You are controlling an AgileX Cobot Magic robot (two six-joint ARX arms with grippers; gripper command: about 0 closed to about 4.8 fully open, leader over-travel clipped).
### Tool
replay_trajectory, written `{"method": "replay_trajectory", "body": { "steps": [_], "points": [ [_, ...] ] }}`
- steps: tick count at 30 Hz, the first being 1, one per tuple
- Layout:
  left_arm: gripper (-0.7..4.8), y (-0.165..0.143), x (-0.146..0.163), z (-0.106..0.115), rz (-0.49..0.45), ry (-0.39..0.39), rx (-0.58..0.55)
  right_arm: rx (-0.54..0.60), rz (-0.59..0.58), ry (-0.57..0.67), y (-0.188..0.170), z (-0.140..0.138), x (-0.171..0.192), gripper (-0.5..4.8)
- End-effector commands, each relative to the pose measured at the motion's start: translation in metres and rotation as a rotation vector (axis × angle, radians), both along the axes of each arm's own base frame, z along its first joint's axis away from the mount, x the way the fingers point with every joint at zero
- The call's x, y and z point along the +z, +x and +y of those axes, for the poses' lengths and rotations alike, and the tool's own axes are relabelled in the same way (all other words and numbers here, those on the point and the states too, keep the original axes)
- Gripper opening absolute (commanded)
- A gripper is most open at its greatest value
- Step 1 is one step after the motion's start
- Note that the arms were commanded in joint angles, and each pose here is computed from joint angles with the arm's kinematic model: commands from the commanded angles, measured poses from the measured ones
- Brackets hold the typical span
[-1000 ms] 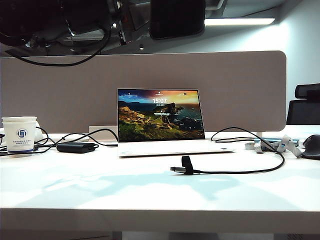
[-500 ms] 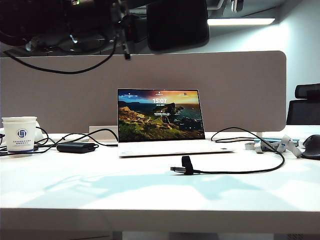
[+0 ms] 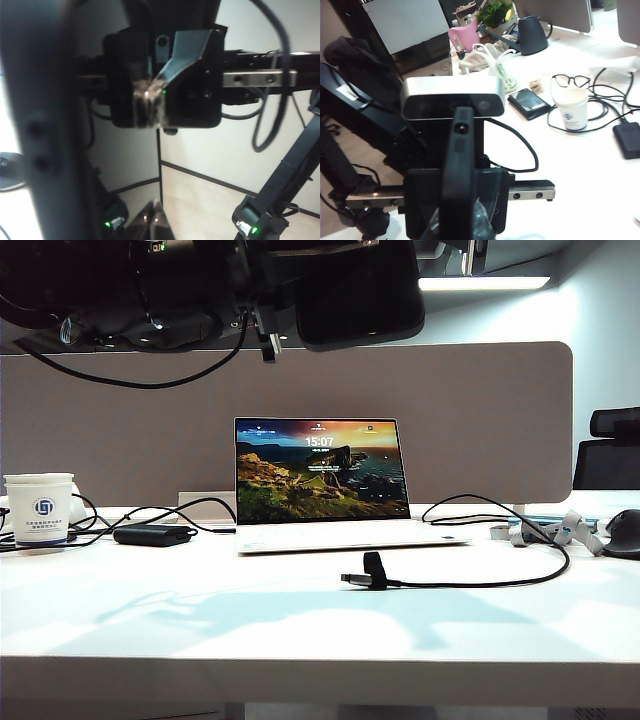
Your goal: Pick up the black phone, pick up the charger plug, insert the charger plug into the phone's charging port, and finally place the connected phone back on the desk.
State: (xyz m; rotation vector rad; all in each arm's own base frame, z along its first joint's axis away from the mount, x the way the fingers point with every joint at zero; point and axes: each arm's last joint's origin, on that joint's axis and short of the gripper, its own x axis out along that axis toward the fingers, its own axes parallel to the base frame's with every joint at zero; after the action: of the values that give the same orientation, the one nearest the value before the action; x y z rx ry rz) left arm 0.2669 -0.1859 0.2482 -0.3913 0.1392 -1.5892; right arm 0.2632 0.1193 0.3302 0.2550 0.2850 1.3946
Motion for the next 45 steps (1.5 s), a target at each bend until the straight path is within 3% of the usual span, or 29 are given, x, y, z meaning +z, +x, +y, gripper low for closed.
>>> {"method": "replay_trajectory", "body": {
  "steps": [1,3,4,5,6,7,11,14,18,20,24,26,28,37,39,40,41,42,44,45],
  "points": [
    [-0.07,0.001,0.001,0.0,-0.011,-0.005,0.02,0.026,-0.047,0.017,-0.003,0.001,0.007,-0.01],
    [-0.07,0.001,0.001,0.0,-0.028,-0.006,0.023,0.026,-0.047,0.017,-0.003,0.001,0.007,0.13],
    [-0.07,0.001,0.001,0.0,-0.035,-0.006,0.024,0.026,-0.047,0.017,-0.003,0.001,0.007,0.86],
    [-0.07,0.001,0.001,0.0,-0.036,-0.006,0.025,0.022,-0.045,0.017,-0.002,0.001,0.007,2.65],
    [-0.07,0.001,0.001,0.0,-0.044,-0.006,0.028,0.011,-0.035,0.018,-0.002,0.0,0.007,4.05],
    [-0.07,0.001,0.001,0.0,-0.061,-0.006,0.031,-0.003,-0.023,0.019,-0.002,0.0,0.007,4.31],
    [-0.07,0.003,0.001,0.002,-0.131,-0.011,0.075,-0.045,-0.04,0.026,-0.003,-0.01,0.013,4.31],
    [-0.07,0.007,0.002,0.006,-0.173,-0.022,0.166,-0.152,-0.089,0.038,-0.008,-0.027,0.026,4.31],
    [-0.07,0.016,0.003,0.02,-0.163,-0.018,0.247,-0.21,-0.101,0.038,-0.014,-0.045,0.034,3.5],
    [-0.07,0.018,0.006,0.026,-0.178,-0.007,0.3,-0.224,-0.075,0.026,-0.015,-0.049,0.032,3.44],
    [-0.07,0.015,0.015,0.04,-0.233,0.112,0.435,-0.265,-0.037,-0.088,-0.015,-0.05,0.015,2.63],
    [-0.07,0.009,0.017,0.044,-0.263,0.217,0.507,-0.288,-0.029,-0.172,-0.016,-0.046,0.004,2.36],
    [-0.07,0.003,0.022,0.048,-0.283,0.269,0.552,-0.32,-0.015,-0.258,-0.018,-0.042,-0.005,2.28],
    [-0.07,-0.003,0.033,0.052,-0.294,0.244,0.564,-0.215,-0.023,-0.484,-0.013,-0.002,-0.045,2.29],
    [-0.07,-0.003,0.034,0.053,-0.293,0.244,0.567,-0.267,0.154,-0.506,-0.007,0.001,-0.058,2.29],
    [-0.07,-0.003,0.033,0.053,-0.287,0.249,0.566,-0.351,0.406,-0.469,-0.002,0.002,-0.068,2.29],
    [-0.07,-0.003,0.032,0.053,-0.282,0.253,0.566,-0.392,0.543,-0.438,0.001,0.003,-0.072,2.29],
    [-0.07,-0.003,0.032,0.053,-0.282,0.253,0.566,-0.467,0.797,-0.385,0.006,0.006,-0.083,2.29],
    [-0.07,-0.003,0.032,0.053,-0.281,0.252,0.565,-0.544,1.059,-0.34,0.013,0.009,-0.099,2.28],
    [-0.07,-0.003,0.032,0.053,-0.279,0.252,0.564,-0.553,1.106,-0.341,0.015,0.011,-0.105,2.28]
  ]
}}
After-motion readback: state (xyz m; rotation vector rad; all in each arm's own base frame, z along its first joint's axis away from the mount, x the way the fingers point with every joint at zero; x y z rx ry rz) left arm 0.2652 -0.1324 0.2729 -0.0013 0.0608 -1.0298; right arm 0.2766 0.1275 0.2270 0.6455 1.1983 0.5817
